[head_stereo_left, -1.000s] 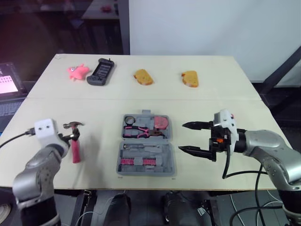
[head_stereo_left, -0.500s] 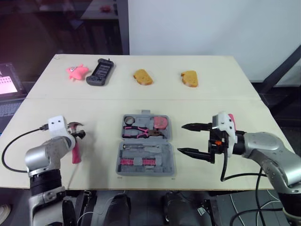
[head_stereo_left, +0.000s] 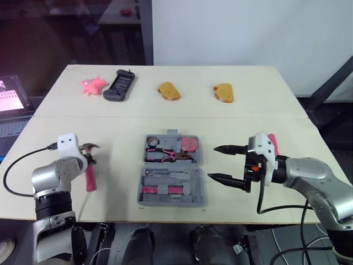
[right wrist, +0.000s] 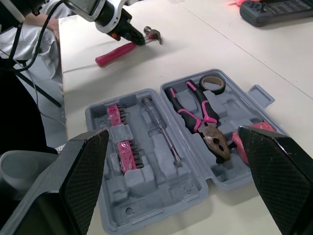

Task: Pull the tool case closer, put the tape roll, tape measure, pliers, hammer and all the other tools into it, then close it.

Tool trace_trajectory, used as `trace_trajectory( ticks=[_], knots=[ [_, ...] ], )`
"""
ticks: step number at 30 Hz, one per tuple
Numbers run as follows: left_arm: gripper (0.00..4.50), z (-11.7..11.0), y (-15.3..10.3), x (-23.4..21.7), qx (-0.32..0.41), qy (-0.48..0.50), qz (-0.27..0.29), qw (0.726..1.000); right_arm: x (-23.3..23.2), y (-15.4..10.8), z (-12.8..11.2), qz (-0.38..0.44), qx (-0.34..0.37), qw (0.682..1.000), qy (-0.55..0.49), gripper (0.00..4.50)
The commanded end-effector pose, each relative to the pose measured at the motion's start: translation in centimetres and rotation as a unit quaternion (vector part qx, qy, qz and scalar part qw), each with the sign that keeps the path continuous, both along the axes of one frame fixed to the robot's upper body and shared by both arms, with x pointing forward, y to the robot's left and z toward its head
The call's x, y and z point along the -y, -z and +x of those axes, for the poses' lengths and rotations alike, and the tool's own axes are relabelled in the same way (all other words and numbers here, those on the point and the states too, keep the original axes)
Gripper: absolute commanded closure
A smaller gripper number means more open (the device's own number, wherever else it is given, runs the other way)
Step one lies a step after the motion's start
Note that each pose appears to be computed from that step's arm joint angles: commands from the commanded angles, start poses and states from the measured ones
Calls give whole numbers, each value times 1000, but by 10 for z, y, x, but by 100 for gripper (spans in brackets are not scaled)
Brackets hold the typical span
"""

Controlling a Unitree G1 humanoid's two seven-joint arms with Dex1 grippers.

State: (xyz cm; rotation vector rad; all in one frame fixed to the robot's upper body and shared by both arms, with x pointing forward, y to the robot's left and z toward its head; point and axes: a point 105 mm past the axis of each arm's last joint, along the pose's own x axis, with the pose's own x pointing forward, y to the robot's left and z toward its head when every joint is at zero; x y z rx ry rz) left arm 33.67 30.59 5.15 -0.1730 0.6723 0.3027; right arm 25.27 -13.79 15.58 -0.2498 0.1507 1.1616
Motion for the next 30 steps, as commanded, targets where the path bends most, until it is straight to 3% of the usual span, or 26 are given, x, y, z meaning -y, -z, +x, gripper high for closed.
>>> trace_trajectory(
  ticks=[1,8,16,20,25,28,30],
  knots=[
    [445,-2,15,11,-24,16,-21,999,-3,-10,-3,4,23,1000,-7,0],
    [445,2,13,13,-13,19,-13,1000,-2,-9,-2,0,23,1000,-3,0],
    [445,7,-33,-2,49,46,64,996,-2,-7,-1,-4,20,1000,5,0],
    [445,1,-68,5,65,106,96,988,0,-6,-2,-4,19,1000,14,0],
    [445,-3,-89,18,67,166,122,976,1,-5,-3,-6,16,1000,21,0],
    [445,-5,-97,41,64,244,131,959,3,-4,-3,-8,15,999,31,0],
    [445,-13,-98,70,53,355,132,924,7,-3,-2,-12,15,999,42,0]
  ],
)
